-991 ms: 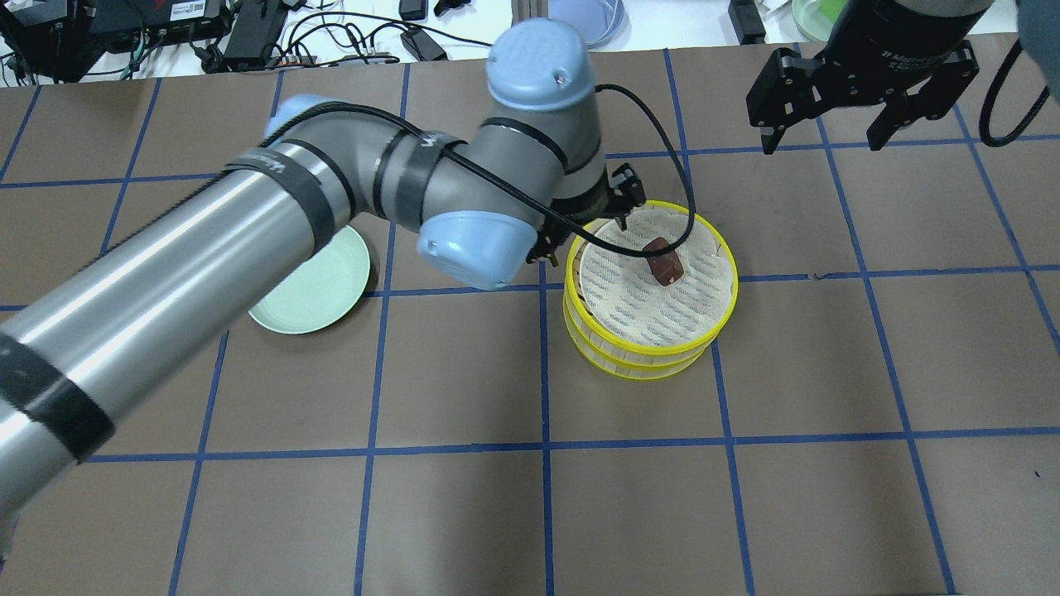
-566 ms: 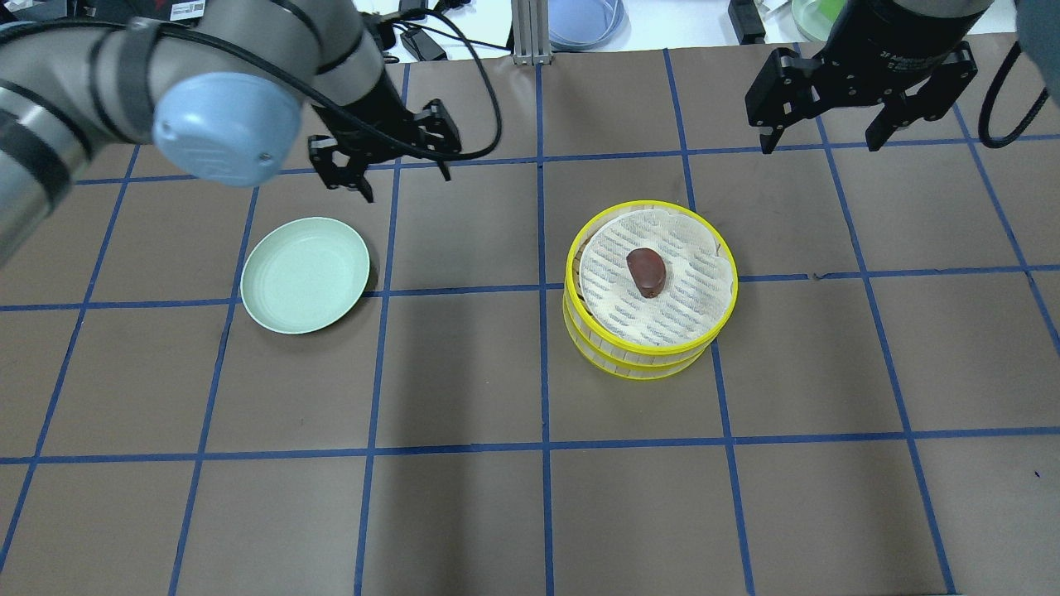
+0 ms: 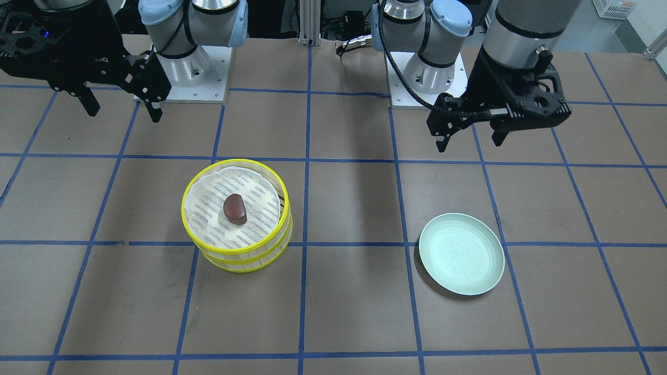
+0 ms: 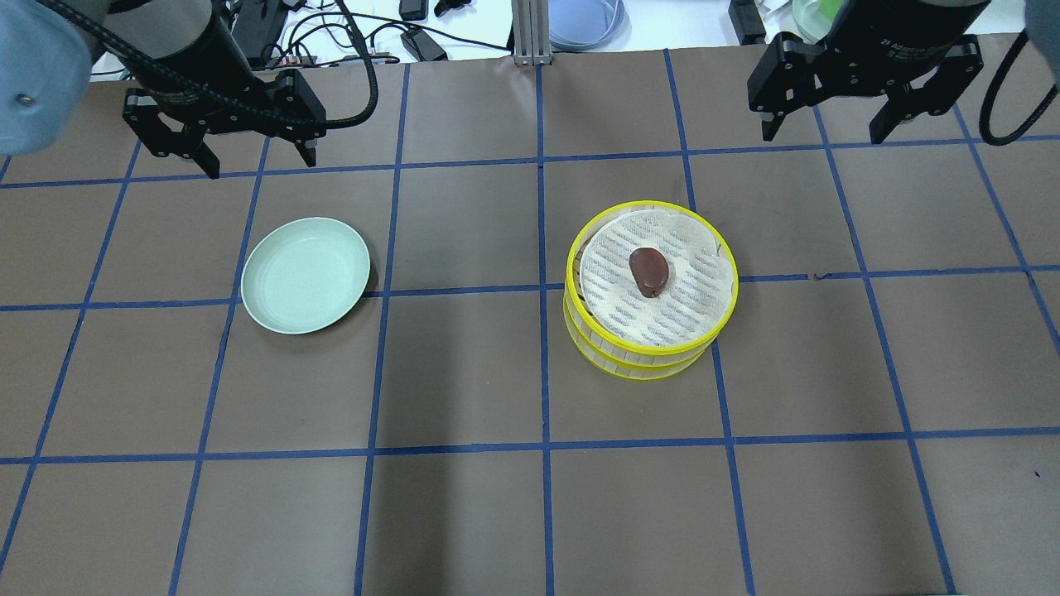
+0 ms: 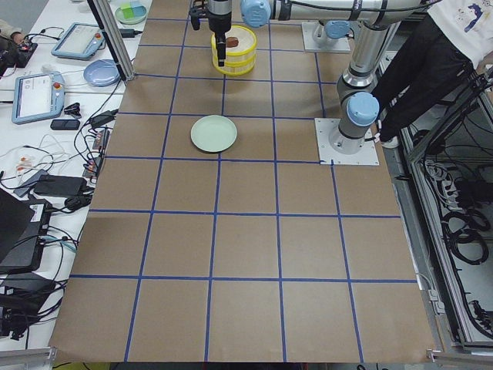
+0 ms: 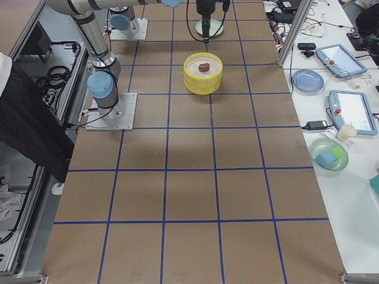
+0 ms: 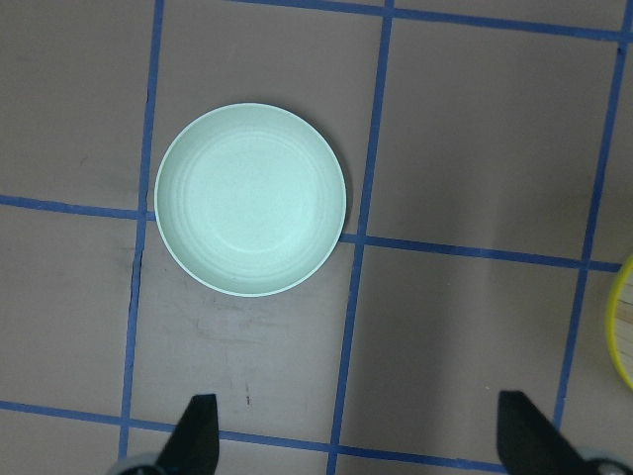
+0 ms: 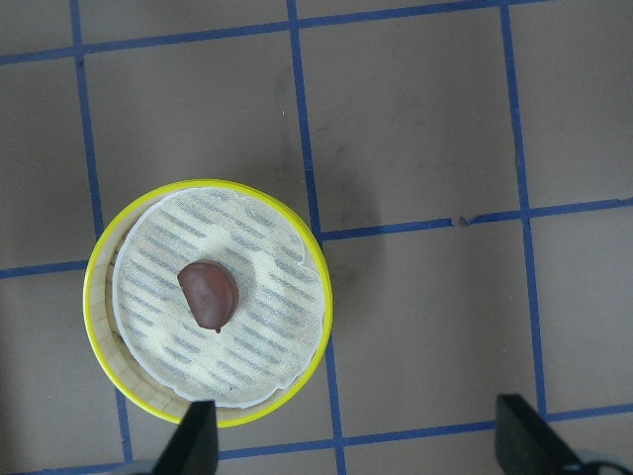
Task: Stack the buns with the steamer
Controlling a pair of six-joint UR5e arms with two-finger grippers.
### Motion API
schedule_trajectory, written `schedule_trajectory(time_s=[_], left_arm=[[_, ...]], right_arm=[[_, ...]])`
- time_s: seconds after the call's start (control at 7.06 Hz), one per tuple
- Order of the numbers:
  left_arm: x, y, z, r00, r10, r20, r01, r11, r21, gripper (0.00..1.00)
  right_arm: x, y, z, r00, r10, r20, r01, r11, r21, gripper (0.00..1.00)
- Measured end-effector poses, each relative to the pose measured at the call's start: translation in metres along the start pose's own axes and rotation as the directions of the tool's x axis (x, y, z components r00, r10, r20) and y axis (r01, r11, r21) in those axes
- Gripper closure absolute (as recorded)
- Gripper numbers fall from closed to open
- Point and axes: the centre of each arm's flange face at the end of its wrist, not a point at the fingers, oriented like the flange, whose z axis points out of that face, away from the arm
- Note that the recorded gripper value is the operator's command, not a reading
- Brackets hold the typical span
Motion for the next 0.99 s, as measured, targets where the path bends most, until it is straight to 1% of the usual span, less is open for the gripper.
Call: schedule_trajectory(time_s=[0.14,0.42,0.99], left_arm=[[0.001,0.01,-0.014,1.0,0.002,-0.025,-0.001,1.0,0.011,0.0],[0.003,0.016,-0.02,0.999,0.006,-0.044,-0.005,1.0,0.013,0.0],[0.014,0.016,-0.016,0.999,0.03,-0.037,-0.03,0.999,0.015,0.0]], right_arm=[[0.001,0.0,0.0,1.0,0.005,-0.005,-0.005,1.0,-0.001,0.0],[0.001,0.0,0.0,1.0,0.007,-0.011,-0.007,1.0,-0.001,0.0],[0.001,-0.001,0.001,1.0,0.008,-0.011,-0.008,1.0,0.002,0.0]])
